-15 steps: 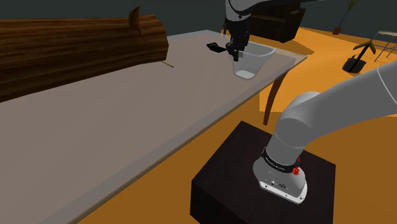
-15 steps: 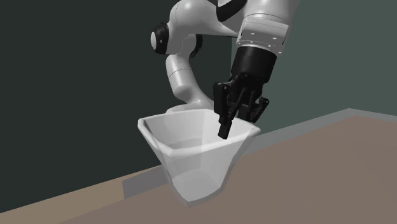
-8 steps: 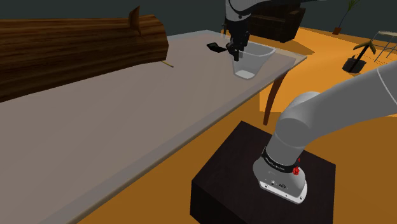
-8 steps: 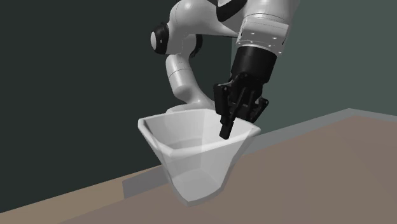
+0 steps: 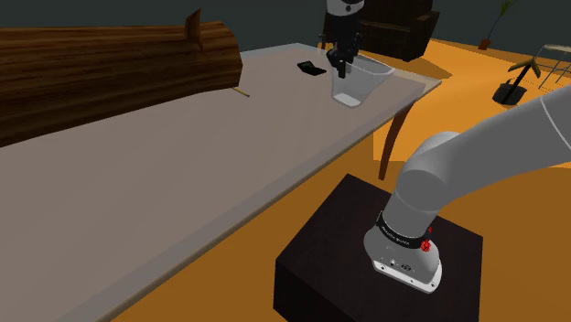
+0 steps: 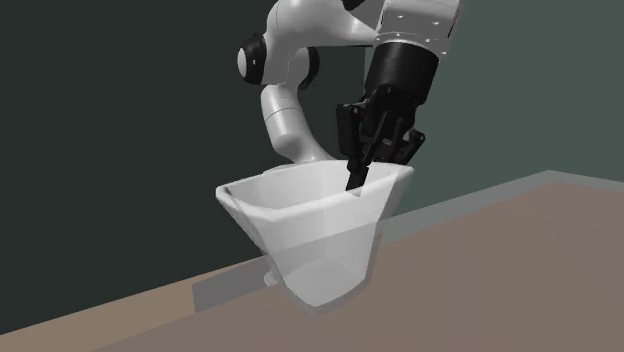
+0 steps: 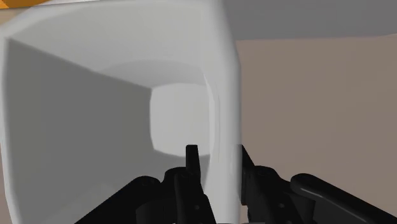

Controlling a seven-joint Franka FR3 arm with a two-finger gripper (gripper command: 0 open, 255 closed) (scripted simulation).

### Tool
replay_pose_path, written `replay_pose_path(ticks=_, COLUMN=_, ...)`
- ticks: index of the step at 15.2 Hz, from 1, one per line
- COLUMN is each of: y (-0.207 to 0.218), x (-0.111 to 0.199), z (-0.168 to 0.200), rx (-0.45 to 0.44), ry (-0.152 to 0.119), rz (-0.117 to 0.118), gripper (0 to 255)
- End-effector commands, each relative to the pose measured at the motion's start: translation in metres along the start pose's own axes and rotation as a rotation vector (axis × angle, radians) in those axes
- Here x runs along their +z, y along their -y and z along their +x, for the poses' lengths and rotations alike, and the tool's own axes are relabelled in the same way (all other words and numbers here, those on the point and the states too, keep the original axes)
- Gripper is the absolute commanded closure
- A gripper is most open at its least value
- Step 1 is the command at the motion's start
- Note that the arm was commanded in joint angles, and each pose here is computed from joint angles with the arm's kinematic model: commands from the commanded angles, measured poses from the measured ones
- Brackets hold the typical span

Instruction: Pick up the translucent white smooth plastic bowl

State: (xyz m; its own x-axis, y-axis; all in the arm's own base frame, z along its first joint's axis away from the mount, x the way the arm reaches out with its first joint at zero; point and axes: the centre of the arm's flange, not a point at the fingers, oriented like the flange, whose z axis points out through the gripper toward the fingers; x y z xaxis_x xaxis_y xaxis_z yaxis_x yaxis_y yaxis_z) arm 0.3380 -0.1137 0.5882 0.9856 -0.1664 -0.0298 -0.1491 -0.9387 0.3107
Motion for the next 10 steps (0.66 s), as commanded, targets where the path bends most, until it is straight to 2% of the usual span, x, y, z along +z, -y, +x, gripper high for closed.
replay_pose_path(ticks=1, y=-0.003, x=-0.010, z=-0.001, rx=0.000, ry=-0.001, rz=0.000, gripper=255)
replay_pose_path(ticks=8, y=-0.014, x=-0.045, z=-0.002, rx=0.000, ry=-0.001, rz=0.000, gripper=255)
replay_pose_path(ticks=10, y=-0.015, x=-0.046, z=-0.003, rx=0.000, ry=-0.001, rz=0.000, gripper=255)
